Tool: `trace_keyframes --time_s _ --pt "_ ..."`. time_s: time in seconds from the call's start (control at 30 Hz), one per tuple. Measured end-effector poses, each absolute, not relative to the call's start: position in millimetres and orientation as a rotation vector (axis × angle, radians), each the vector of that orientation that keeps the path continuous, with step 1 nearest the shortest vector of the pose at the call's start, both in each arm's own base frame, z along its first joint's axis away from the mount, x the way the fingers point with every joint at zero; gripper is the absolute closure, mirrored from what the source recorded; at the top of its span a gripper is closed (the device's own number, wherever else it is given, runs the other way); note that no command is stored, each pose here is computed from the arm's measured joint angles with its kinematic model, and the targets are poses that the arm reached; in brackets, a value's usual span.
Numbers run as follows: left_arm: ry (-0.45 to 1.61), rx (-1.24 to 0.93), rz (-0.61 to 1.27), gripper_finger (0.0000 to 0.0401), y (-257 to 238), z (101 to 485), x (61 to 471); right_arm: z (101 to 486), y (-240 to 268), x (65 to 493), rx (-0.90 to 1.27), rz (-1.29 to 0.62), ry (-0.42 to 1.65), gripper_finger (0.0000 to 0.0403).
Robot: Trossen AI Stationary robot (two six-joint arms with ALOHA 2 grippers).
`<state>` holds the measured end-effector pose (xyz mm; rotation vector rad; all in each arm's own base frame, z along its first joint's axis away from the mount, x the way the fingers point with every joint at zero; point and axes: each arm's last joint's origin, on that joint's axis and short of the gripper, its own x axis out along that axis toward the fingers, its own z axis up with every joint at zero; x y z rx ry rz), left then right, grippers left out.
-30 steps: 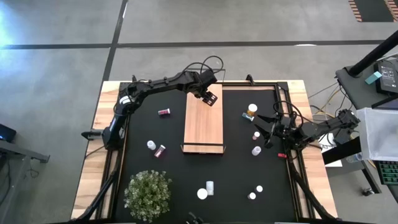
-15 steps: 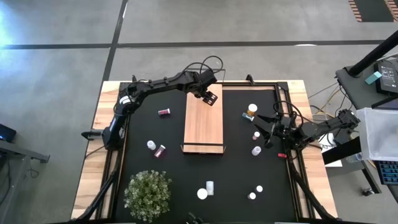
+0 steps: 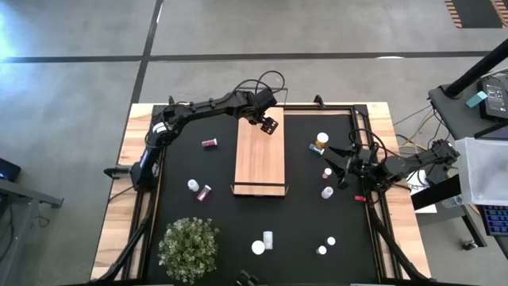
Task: Pick and place medicine bottles onto shelf by color
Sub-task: Put the top left orange pill bottle on the shelf
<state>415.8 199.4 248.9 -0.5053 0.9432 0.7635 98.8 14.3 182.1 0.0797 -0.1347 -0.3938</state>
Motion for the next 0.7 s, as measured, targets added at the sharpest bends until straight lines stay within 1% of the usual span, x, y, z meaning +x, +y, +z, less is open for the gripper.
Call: trace_keyframes --time_s 0.27,0.47,0.57,0.7 --pt "0.901 -0.498 0.759 0.0113 200.9 250.3 419.0 182.1 14.3 98.8 0.08 -0.394 -0.135 0.0174" --pt "0.9 -0.477 0.793 0.0114 201.7 248.2 418.4 182.1 14.3 98.8 0.08 -0.394 -0.135 0.0174" --pt "0.909 -0.474 0.802 0.0122 201.7 244.6 417.6 182.1 14.3 98.8 0.08 -0.394 -0.135 0.0174" --pt "0.902 -0.472 0.801 0.0147 201.9 244.9 418.2 182.1 14.3 98.8 0.08 -0.394 -0.135 0.0174"
